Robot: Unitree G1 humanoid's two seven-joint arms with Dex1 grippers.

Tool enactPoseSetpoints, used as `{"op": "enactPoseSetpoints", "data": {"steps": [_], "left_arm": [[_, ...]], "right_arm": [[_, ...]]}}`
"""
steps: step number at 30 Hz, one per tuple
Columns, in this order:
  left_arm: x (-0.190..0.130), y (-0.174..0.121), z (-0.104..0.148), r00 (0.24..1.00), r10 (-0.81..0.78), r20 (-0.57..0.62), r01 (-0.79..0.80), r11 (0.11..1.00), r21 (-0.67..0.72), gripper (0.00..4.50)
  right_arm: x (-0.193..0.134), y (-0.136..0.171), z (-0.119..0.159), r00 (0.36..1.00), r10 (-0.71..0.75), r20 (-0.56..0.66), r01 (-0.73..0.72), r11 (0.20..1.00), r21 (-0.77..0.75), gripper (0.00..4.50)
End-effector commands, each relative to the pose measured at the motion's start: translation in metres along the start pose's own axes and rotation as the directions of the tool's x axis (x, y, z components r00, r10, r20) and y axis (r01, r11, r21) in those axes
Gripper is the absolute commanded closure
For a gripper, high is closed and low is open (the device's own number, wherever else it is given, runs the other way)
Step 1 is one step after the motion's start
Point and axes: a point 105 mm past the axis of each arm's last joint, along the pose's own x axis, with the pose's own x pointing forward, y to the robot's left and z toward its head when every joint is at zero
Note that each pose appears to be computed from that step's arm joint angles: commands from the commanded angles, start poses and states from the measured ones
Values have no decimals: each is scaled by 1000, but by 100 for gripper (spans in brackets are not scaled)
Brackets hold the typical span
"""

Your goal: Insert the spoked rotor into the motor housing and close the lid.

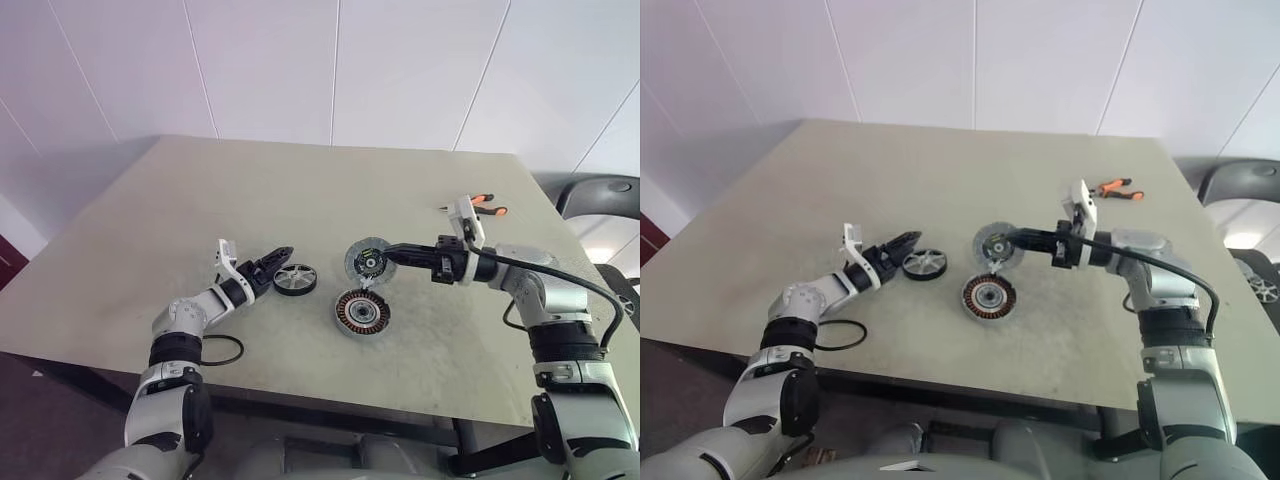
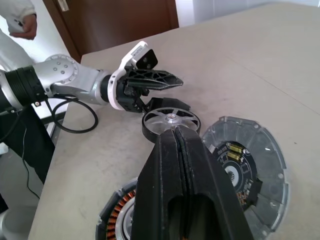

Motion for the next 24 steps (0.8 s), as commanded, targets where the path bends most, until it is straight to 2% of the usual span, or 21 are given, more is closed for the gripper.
{"op": "enactPoseSetpoints", "data": {"steps": [1, 5, 10, 18, 21, 24], "left_arm": [[2, -5, -24, 994, -34, -103, 32, 999, -19, 11], [5, -26, -48, 978, -125, -169, 121, 992, -30, 11], [5, -49, -61, 961, -191, -202, 195, 981, -2, 11], [6, -56, -44, 973, -180, -146, 188, 981, 41, 11], [6, -52, -41, 977, -159, -139, 164, 986, 27, 70], [6, -48, -40, 980, -146, -135, 150, 989, 17, 174]], "right_arm": [[9, 8, 16, 999, 24, 28, -23, 999, -47, 447], [19, 18, 22, 999, 36, 30, -34, 998, -53, 447], [22, 21, 23, 999, 29, 31, -28, 998, -50, 447], [26, 25, 26, 999, 23, 36, -21, 999, -50, 447], [26, 24, 26, 999, 16, 36, -14, 999, -51, 450], [26, 24, 26, 999, 13, 36, -11, 999, -51, 450]]}}
